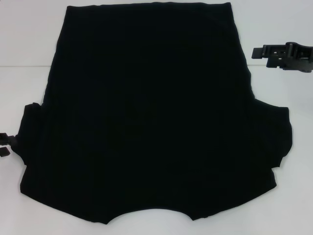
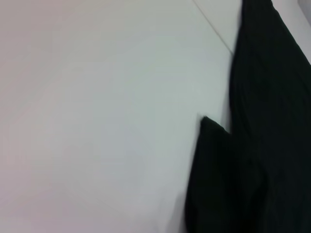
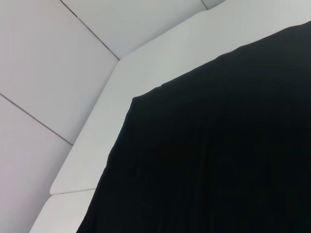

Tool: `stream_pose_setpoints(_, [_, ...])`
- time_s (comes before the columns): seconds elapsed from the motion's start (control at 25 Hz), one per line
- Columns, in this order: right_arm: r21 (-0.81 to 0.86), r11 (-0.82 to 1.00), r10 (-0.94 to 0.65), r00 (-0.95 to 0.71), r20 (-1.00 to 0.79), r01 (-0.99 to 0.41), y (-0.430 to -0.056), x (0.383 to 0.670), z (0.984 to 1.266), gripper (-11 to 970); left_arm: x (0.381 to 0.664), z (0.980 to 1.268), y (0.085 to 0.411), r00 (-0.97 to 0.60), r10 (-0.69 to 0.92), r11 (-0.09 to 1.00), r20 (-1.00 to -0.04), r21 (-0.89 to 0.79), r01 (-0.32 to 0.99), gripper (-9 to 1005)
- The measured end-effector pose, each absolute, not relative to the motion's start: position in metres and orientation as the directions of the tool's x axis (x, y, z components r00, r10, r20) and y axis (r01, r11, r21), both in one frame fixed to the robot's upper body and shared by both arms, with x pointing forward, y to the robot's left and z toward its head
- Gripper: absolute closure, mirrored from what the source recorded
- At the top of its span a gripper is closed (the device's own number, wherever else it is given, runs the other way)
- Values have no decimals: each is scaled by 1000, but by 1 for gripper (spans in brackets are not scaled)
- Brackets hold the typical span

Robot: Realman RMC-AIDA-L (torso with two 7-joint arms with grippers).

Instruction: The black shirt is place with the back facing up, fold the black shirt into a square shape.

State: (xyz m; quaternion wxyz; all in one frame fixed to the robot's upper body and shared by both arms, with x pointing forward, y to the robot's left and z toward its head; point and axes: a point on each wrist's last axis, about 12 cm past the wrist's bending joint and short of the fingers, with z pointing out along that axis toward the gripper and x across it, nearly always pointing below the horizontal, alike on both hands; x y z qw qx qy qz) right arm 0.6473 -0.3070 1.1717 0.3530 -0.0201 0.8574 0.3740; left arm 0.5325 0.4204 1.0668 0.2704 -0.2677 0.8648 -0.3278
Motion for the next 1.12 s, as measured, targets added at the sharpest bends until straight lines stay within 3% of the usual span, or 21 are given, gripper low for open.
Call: stream_pose_setpoints(1.12, [642, 696, 204, -770, -605, -320, -309, 646, 1183, 224, 541, 1062, 415, -706, -646, 646, -289, -700, -304, 645])
